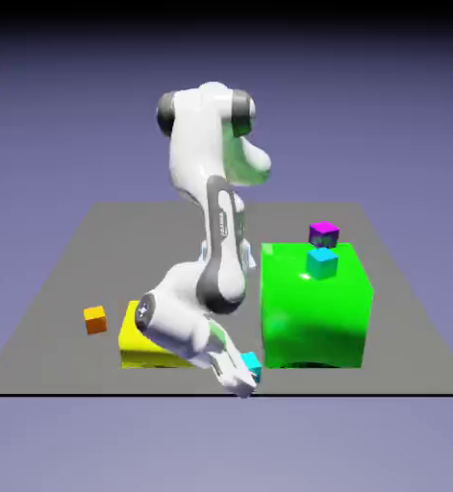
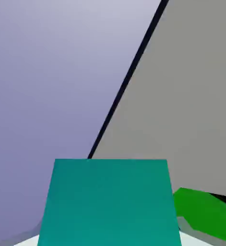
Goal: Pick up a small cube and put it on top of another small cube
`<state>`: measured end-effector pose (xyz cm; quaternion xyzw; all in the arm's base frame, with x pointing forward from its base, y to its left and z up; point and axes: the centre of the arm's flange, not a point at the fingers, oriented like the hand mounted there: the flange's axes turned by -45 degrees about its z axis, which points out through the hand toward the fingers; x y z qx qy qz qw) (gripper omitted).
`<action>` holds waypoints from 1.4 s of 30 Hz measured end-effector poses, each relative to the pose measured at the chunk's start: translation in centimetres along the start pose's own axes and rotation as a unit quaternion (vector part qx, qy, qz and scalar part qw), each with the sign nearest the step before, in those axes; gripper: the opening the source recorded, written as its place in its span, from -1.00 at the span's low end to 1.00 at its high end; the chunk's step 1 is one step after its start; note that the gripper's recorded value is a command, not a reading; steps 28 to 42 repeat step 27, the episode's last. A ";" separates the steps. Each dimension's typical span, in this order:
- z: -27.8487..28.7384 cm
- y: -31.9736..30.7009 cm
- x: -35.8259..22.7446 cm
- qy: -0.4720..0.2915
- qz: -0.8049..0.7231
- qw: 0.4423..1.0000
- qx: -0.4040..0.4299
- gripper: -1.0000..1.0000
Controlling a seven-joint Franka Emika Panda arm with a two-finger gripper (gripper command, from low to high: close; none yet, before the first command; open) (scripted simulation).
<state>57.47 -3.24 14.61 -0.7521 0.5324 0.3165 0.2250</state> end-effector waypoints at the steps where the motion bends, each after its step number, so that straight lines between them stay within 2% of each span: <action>1: -0.3 -0.5 0.3 0.015 0.002 1.000 -0.003 -1.00; 7: -1.3 -5.0 -14.7 0.011 -0.138 0.983 -0.121 -1.00; 16: -1.9 0.3 -33.9 -0.016 -0.293 0.906 -0.304 -1.00; 19: -3.1 -0.1 -34.5 0.000 -0.288 0.911 -0.296 -1.00; 24: 2.2 2.5 -32.4 -0.001 -0.288 0.911 -0.295 -1.00; 25: 2.4 2.6 -32.2 0.000 -0.288 0.911 -0.295 1.00; 42: 2.4 2.7 -32.2 0.000 -0.288 0.911 -0.296 1.00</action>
